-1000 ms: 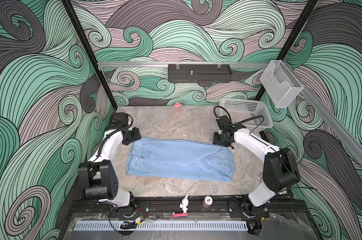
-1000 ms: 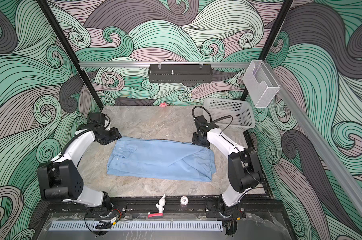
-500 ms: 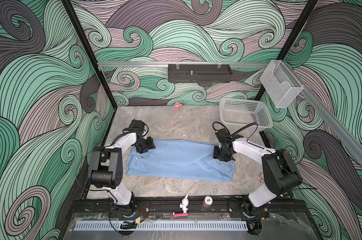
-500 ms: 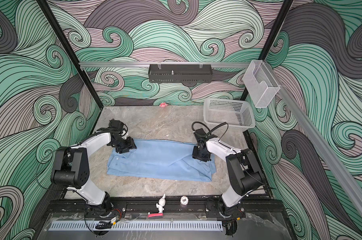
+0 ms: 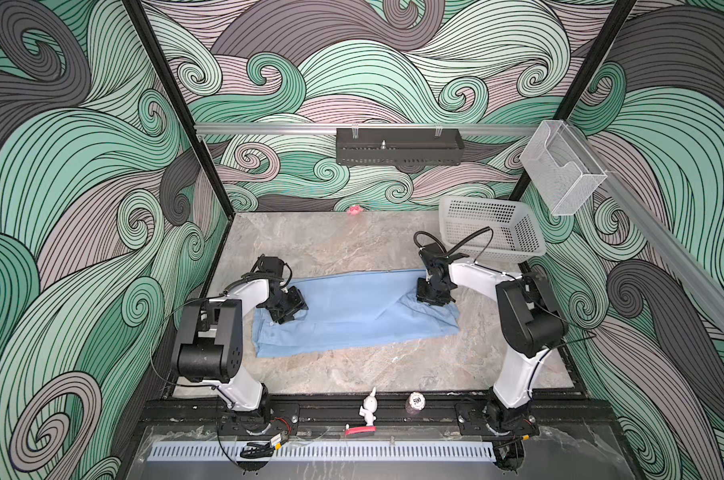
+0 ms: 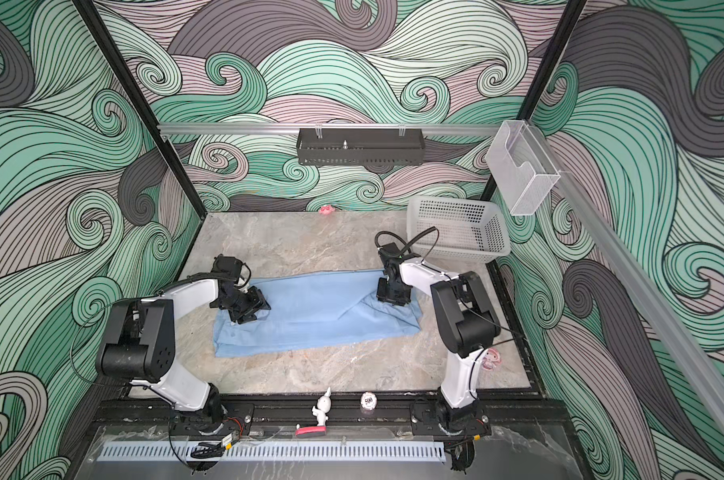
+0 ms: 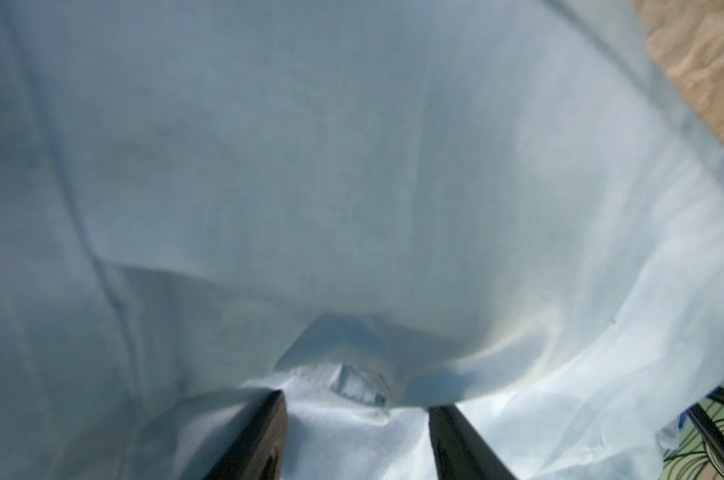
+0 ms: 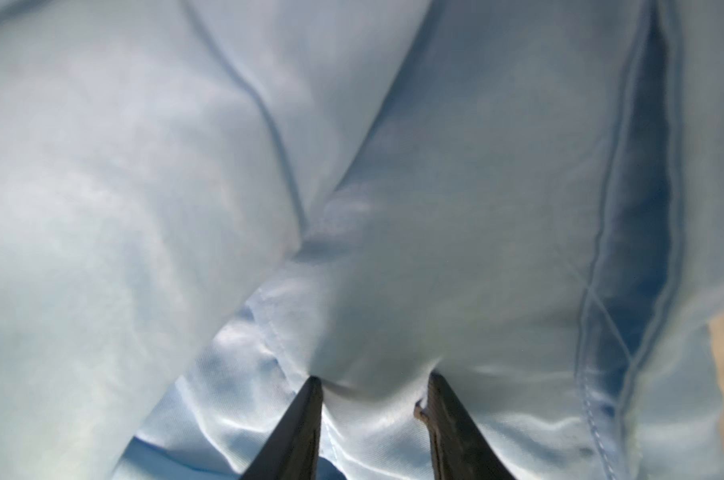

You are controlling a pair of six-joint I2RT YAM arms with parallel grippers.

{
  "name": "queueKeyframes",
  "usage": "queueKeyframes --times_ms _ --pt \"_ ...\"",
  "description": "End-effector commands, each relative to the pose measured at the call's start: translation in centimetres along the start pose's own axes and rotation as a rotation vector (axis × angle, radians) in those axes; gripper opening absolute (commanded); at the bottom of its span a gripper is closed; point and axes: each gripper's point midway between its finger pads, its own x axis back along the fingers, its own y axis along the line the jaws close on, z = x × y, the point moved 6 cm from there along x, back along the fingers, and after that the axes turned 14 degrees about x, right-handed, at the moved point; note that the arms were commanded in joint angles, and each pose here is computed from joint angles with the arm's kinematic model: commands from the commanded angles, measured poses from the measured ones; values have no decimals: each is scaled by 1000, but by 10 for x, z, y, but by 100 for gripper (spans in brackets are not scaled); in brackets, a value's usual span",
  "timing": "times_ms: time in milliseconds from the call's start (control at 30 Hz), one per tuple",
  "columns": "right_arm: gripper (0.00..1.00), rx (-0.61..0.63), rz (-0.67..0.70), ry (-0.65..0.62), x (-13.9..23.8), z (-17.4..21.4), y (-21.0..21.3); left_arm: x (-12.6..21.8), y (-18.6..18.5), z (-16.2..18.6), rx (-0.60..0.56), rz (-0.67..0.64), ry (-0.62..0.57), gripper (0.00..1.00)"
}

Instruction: Fold and stack the long sleeve shirts

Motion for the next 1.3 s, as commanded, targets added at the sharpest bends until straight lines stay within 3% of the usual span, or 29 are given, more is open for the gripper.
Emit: queueKeyframes --times_ms 0,167,333,567,700,833,900,967,1033,1267 --pt "43 150 11 -51 -5 -32 7 -16 23 19 121 -18 76 58" --pt "43 273 -25 -50 -19 -80 21 -14 23 40 184 57 144 57" --pt "42 349 -47 -90 -20 -128 35 11 16 62 176 114 146 57" --pt "50 348 -11 -258 57 -161 42 65 -11 68 85 228 74 58" --pt "58 229 3 -290 107 -138 35 98 -30 51 -23 216 -74 59" --pt "59 31 -16 -204 111 -89 25 102 -43 23 -183 122 -176 59" --pt "59 -92 -65 -160 100 -58 23 99 -47 8 -245 6 -149 58" --pt "59 -180 -134 -153 87 -31 26 89 -48 -4 -279 -140 -46 59" --pt "59 -217 -145 -158 76 -12 28 82 -49 -12 -339 -233 27 60" --pt "67 -291 -210 -66 17 20 45 52 -41 -23 -414 -278 51 64"
